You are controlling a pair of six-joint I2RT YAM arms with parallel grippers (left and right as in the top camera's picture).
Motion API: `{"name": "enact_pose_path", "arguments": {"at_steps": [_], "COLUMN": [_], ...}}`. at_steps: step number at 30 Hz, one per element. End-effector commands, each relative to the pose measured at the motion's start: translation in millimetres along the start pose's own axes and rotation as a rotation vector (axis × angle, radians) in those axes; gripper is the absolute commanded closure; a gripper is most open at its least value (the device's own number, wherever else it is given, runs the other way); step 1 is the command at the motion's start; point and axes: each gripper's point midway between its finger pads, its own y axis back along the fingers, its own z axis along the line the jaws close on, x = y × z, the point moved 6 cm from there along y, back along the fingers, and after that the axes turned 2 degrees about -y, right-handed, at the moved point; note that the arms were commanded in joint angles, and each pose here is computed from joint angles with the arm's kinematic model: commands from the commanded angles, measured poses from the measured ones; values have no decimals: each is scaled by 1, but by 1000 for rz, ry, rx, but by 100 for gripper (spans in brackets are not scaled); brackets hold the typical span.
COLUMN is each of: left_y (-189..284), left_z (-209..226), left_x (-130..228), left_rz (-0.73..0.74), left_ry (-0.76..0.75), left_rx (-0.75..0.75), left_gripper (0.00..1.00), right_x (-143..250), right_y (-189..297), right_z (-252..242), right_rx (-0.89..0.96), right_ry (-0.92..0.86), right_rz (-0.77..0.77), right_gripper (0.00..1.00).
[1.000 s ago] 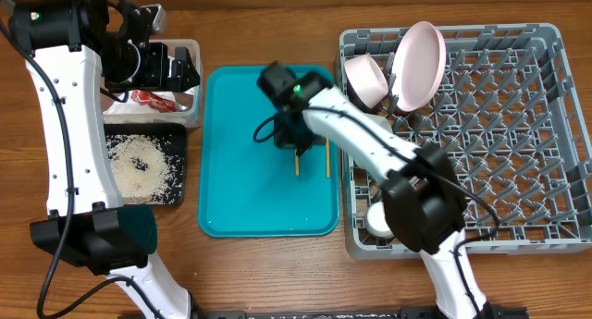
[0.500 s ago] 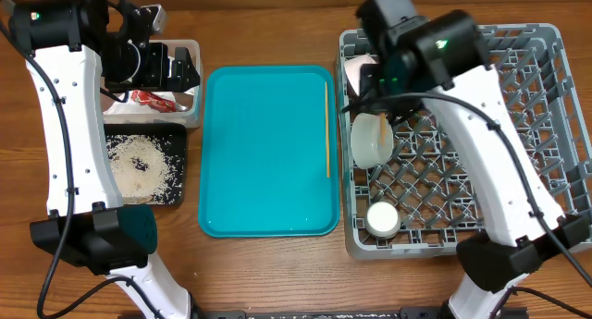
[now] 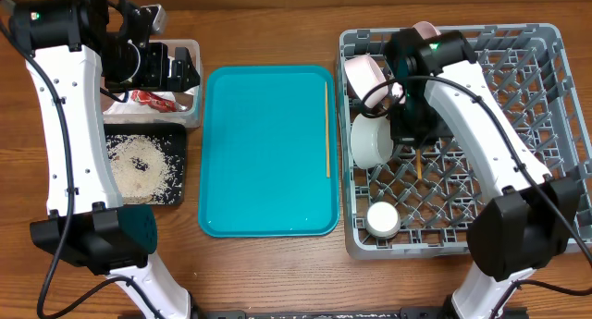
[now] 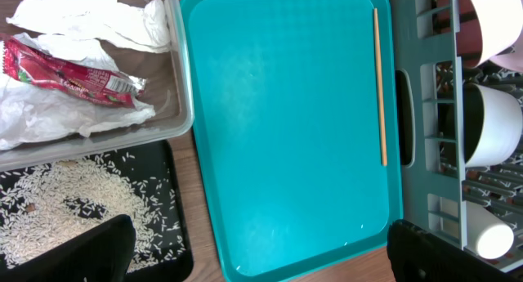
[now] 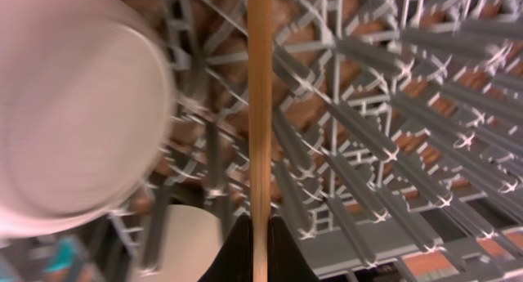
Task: Sort waste into correct bins and load items into the dishwasher
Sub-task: 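Carry the chopstick to the dish rack and release it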
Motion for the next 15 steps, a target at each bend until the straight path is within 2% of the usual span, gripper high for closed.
{"name": "enact_pose_path", "arguments": {"at_steps": [1,4,9,15], "left_y": [12,12,12,12], "left_z": [-8,-8,-8,-8], "left_x": [-2,-2,-2,-2], "left_rz": [-43,-43,-43,-43], "left_ry": [-31,-31,-31,-31], "left_rx": [4,4,4,4], "left_gripper": [0,0,0,0], "right_x": [7,12,13,3], "right_y": [-17,-26,-24,16], "right_z": [-4,-4,-3,0], "right_rx": [30,42,33,-60], "right_ry": [13,18,18,-1], "right_rz": [54,83,84,-18], "right_gripper": [96,94,73,66]}}
